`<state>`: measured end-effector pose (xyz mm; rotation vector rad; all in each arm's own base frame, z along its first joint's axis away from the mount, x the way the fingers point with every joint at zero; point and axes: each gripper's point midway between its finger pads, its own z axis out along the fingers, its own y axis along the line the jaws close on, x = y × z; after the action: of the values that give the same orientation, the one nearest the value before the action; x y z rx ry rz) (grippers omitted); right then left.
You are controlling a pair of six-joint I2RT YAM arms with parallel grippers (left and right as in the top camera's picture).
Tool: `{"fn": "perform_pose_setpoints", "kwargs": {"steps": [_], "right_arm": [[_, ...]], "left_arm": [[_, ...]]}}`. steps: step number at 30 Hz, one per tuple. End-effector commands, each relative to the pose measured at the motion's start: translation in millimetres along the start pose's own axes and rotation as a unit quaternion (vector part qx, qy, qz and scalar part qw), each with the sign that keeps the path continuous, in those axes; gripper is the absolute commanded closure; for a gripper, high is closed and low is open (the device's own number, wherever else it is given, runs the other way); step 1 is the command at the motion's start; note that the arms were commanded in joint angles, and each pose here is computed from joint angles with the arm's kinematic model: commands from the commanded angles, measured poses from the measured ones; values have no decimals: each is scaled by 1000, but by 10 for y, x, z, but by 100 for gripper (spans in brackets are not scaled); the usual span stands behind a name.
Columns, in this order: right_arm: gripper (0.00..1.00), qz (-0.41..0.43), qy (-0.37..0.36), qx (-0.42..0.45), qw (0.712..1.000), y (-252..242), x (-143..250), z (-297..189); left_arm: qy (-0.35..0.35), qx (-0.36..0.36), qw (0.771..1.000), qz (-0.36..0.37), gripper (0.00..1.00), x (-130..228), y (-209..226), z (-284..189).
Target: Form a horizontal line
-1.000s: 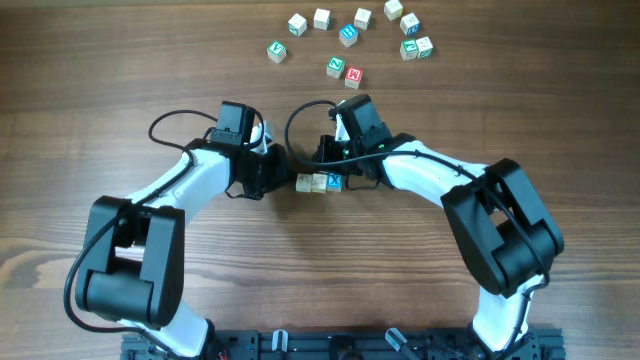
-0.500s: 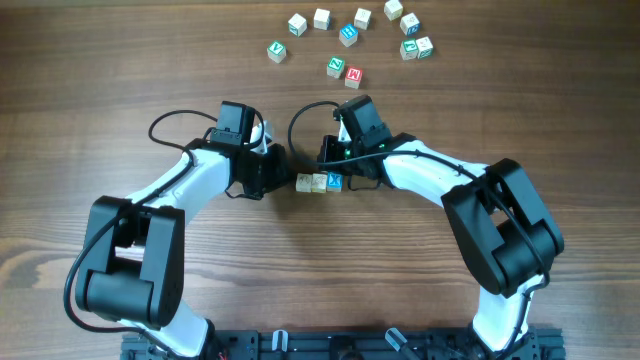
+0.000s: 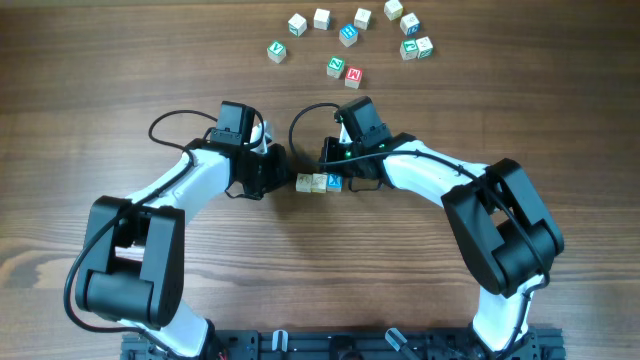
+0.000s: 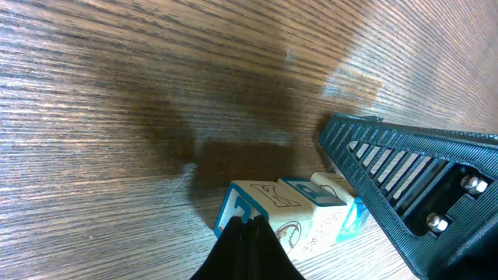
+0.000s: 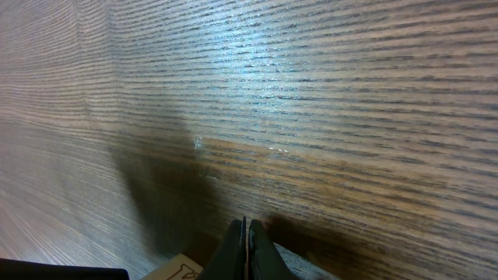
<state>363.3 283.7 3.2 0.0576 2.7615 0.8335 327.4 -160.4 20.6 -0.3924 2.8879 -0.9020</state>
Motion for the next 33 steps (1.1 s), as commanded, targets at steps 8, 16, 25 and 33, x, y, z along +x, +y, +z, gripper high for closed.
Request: {"fn": "perform_pose_setpoints", "kwargs": {"steps": [8,16,25,33], "right_arm": [[96,15,-2,0,1000,14,-33,-27],[96,16,-3,0,1000,15,-35,-27],[96,15,-4,-1,1000,19,-40,-27],[95,14,-6,-3,1000,32,-55,-28]], "left_arm": [[9,-1,1000,-6,96,52,35,38],[9,-1,1000,-6,96,52,35,38],[9,-1,1000,-6,96,51,35,38],[9,-1,1000,-6,96,52,35,38]]}}
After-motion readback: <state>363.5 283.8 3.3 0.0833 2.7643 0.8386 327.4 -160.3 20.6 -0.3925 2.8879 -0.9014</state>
